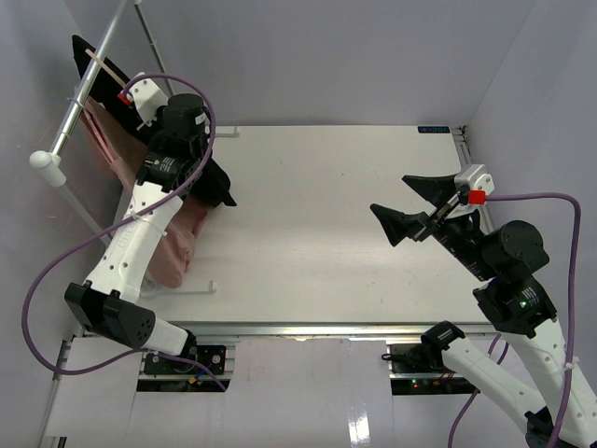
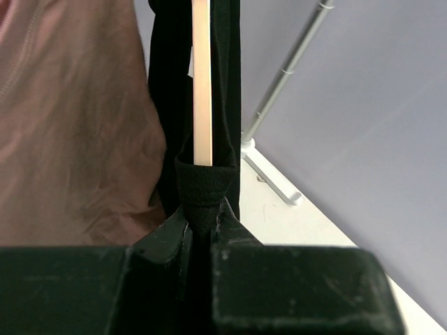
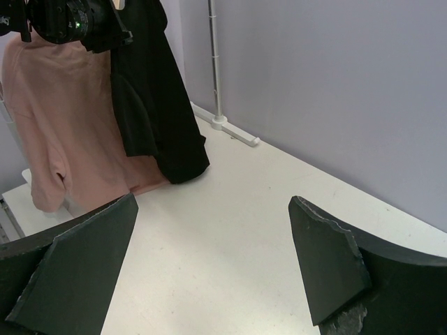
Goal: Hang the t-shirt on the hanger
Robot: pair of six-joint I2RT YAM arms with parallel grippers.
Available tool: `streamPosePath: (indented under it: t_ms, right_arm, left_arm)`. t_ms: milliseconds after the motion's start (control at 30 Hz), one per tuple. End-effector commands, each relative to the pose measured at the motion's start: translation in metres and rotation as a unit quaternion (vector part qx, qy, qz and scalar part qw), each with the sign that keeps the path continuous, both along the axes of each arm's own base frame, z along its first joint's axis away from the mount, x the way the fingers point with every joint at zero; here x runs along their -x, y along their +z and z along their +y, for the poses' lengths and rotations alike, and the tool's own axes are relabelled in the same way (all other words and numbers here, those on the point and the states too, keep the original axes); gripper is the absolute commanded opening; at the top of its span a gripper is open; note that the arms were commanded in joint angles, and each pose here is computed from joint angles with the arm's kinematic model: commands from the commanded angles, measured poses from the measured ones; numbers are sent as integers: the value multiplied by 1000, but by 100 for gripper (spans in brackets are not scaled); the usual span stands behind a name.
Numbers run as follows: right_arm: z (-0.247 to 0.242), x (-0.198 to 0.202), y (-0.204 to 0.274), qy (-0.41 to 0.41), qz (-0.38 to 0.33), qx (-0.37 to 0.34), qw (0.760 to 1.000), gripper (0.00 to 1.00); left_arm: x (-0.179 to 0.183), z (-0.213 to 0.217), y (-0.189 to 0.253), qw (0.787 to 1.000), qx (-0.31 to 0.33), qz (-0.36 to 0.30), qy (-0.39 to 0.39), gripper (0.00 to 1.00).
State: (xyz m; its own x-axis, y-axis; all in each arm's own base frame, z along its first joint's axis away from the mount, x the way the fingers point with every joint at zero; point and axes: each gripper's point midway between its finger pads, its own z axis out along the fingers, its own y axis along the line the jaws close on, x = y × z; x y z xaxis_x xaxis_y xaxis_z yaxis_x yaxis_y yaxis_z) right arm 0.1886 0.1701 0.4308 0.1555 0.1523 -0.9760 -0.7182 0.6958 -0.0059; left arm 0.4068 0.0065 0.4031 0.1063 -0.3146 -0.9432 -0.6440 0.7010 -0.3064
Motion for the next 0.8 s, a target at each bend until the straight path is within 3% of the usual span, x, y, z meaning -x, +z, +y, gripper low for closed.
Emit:
streamPosePath:
  t_ms: [0, 467, 767]
  right_arm:
    - [-1, 3, 7, 4, -17, -4, 1000, 96]
    - [-2, 6, 6, 5, -19, -4, 1000, 96]
    - [-2, 8, 8, 6, -22, -6, 1000, 96]
  left_arm:
    - [1, 7, 9, 999, 27, -22, -9, 0]
    - [-16, 17, -33, 998, 58, 19, -17, 0]
    - [-20, 18, -30, 998, 59, 17, -21, 0]
